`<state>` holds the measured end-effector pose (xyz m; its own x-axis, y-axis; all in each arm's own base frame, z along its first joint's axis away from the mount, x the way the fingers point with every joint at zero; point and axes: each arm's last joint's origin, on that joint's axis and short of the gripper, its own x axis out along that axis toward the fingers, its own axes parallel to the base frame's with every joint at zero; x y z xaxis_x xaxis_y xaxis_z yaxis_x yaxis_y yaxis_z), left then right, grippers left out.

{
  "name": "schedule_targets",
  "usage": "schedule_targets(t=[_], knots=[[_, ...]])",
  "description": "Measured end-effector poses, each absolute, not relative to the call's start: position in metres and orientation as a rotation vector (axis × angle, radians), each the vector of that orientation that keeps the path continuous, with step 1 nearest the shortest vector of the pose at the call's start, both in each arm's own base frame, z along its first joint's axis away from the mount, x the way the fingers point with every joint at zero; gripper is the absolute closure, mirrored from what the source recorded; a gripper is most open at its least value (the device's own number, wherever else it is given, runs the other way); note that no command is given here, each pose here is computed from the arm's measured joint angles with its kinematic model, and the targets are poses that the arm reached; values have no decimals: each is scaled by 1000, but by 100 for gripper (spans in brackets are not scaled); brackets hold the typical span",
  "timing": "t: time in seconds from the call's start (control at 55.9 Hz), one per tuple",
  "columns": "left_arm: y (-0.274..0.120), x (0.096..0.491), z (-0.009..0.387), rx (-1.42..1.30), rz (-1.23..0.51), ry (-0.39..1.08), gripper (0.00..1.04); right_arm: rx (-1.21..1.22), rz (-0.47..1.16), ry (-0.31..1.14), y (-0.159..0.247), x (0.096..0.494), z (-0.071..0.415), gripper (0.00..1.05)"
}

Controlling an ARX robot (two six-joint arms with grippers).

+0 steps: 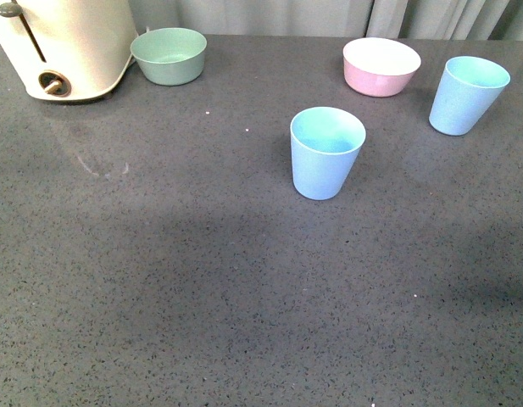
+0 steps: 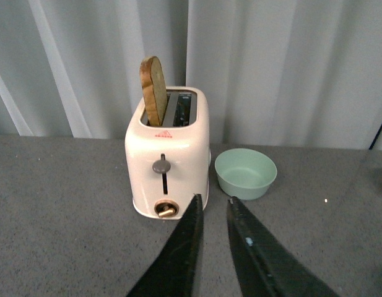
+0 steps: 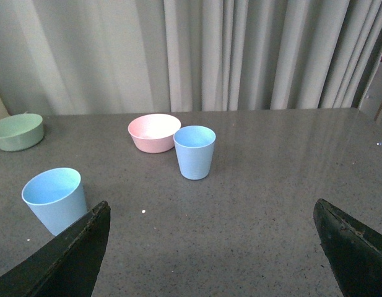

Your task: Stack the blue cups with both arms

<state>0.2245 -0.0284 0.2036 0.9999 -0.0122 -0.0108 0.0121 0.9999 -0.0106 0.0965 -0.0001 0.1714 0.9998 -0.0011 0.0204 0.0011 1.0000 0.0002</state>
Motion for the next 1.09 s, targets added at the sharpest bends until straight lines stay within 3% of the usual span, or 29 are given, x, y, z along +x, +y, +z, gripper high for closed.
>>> schedule_targets(t=[0.465, 1.092], knots=[[-1, 164, 179, -9, 2, 8, 103, 0, -1, -20, 0, 96, 171, 9], [0, 129, 170, -8, -4, -8, 103, 0, -1, -20, 0, 96, 171, 9]])
